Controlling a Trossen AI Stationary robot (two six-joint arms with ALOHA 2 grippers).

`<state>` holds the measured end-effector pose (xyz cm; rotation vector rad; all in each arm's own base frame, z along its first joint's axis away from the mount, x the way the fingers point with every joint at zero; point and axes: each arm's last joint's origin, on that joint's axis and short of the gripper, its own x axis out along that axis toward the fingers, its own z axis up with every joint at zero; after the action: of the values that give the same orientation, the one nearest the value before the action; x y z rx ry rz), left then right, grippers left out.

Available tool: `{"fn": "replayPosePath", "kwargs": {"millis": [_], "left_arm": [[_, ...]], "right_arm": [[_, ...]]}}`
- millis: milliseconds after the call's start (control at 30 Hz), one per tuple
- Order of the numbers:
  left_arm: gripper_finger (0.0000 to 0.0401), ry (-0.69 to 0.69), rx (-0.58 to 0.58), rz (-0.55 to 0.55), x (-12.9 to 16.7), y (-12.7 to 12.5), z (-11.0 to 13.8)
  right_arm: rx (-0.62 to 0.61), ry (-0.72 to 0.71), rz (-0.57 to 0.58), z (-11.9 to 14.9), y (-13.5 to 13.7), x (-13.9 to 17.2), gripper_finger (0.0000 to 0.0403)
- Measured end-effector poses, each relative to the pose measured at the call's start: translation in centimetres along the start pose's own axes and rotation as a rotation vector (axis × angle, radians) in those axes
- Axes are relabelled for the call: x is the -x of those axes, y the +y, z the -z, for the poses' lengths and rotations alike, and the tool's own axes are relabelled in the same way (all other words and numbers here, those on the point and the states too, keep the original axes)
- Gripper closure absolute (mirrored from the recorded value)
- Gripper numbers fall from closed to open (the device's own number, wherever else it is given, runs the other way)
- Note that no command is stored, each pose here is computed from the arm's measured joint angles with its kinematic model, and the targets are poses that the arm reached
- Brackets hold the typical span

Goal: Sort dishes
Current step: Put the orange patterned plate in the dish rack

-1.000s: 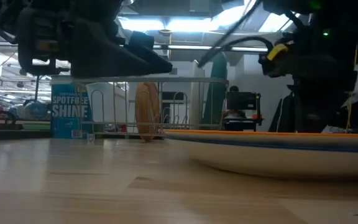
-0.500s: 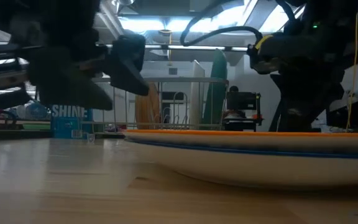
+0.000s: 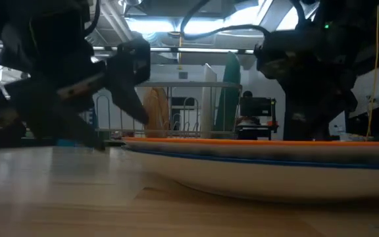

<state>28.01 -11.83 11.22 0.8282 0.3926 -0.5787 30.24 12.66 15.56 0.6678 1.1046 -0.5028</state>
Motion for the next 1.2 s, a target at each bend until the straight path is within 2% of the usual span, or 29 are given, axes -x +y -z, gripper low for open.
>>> {"fn": "replayPosePath", "kwargs": {"millis": [267, 500, 967, 1200], "left_arm": [[0.0199, 0.008, -0.103, -0.018, -1.9, 0.3, -0.8], [0.0199, -0.008, -0.104, -0.023, -2.2, 0.8, -1.2], [0.0199, 0.021, -0.092, 0.003, -2.1, -0.1, -1.6], [0.0199, 0.063, -0.109, -0.046, -2.0, -0.3, -2.0]], "right_arm": [[-0.003, 0.006, -0.014, 0.2, 0.5, -1.7, 0.0299], [-0.005, -0.022, -0.046, 0.0, 0.8, -1.8, 0.0299], [-0.004, -0.045, -0.038, 0.0, 0.8, -1.9, 0.0299], [0.004, -0.038, -0.003, 0.3, 0.7, -3.0, 0.0299]]}}
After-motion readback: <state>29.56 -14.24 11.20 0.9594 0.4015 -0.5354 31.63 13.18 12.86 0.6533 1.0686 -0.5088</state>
